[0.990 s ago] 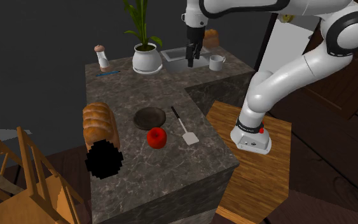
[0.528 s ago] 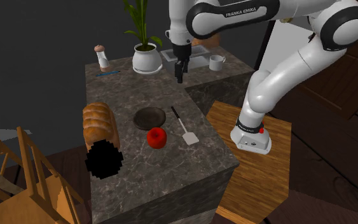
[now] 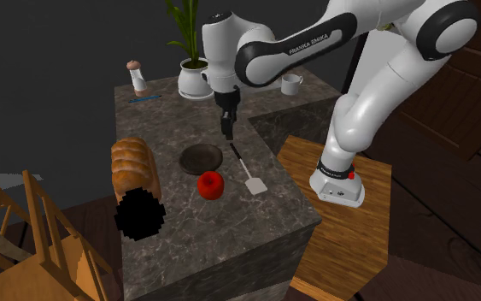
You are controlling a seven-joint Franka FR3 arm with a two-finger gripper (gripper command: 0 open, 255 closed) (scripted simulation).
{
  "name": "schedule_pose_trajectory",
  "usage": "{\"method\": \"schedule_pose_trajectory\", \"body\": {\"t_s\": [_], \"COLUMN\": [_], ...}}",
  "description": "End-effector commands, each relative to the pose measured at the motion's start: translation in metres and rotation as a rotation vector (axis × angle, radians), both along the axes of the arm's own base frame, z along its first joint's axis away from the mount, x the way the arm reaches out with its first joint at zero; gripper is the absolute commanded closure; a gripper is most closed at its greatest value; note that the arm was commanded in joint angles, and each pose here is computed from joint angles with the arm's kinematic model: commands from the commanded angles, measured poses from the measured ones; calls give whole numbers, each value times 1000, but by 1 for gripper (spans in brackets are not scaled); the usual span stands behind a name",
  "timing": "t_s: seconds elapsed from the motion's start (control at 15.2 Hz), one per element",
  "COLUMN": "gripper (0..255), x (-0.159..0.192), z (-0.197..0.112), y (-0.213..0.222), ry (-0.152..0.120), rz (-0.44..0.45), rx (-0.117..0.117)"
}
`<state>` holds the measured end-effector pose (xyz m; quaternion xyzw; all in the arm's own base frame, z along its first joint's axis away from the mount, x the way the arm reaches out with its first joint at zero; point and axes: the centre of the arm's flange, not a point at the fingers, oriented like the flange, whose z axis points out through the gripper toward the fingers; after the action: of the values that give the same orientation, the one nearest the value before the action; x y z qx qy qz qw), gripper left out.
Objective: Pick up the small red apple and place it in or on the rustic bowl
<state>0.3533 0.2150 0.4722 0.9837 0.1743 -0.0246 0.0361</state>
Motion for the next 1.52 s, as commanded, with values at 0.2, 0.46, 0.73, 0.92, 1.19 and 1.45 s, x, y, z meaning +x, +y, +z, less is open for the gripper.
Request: {"method": "schedule_pose_trajectory", "body": {"t_s": [0.2,0.46,0.73,0.92,1.19,1.45], "gripper": [0,0,0,0,0,0], "x": [-6,-14,-24,-25,-25,-25], "z": [-38,-68,-95,-111,-134,-134], "y": [63,111,150,147,143,143], "ry": [11,19,27,27,27,27], "rz": [97,173,238,238,238,238], "rx": [-34,-61,-85,-85,-85,-85]}}
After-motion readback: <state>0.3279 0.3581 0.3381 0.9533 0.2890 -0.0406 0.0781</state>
